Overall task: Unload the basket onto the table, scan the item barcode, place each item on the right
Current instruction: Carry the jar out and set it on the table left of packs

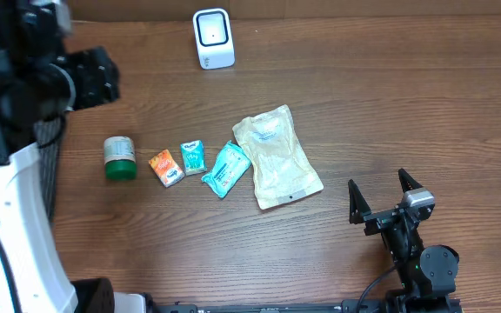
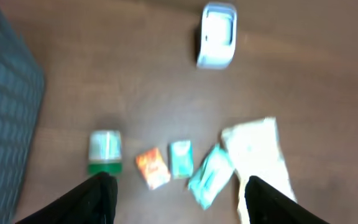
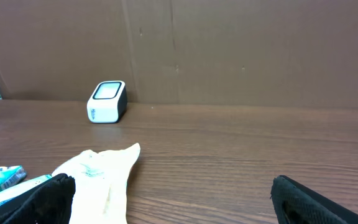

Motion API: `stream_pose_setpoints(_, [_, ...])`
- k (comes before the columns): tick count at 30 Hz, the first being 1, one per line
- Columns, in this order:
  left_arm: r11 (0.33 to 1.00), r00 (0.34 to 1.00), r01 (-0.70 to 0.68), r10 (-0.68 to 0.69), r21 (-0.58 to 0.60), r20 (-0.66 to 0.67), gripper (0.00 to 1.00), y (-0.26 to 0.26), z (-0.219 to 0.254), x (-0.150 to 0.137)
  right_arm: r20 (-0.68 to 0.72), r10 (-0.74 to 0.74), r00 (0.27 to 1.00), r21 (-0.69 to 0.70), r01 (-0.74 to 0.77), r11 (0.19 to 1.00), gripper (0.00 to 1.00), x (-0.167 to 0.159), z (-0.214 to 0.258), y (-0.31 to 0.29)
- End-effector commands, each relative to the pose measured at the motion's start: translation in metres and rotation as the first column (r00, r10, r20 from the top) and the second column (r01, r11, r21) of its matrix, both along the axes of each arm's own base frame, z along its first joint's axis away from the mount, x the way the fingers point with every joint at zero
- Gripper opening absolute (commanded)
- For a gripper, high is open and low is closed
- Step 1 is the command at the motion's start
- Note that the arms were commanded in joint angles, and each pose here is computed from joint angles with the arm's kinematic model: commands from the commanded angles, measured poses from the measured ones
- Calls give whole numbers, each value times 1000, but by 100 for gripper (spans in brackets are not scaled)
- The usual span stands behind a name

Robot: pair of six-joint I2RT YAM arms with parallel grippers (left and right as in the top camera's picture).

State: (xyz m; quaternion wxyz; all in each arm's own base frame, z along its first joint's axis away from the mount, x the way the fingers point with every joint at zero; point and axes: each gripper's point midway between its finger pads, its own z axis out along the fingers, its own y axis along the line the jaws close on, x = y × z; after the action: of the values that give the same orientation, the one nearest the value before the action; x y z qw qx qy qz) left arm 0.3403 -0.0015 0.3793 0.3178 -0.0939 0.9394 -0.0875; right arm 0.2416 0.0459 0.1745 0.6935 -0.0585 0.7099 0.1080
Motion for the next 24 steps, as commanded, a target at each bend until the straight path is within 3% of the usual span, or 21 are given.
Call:
stream_pose_setpoints(1, [996,992,-11,22,88,-126,68,1,-32,9,4,4,1000,4,-4,1000,100,0,-2,1])
stream_pose_setpoints(7, [989,958,30,13,145,-286,68,-17,-74,18,4,4,1000,4,-4,1000,100,0,-2,1])
stream_pose_setpoints(10, [976,932,-31,106,217,-346,69,-5,-94,16,4,4,1000,4,-4,1000,100,0,-2,1])
stream_pose_setpoints(24, [950,870,-95,224,296,-440,69,9,-211,27,4,4,1000,4,-4,1000,100,0,-2,1])
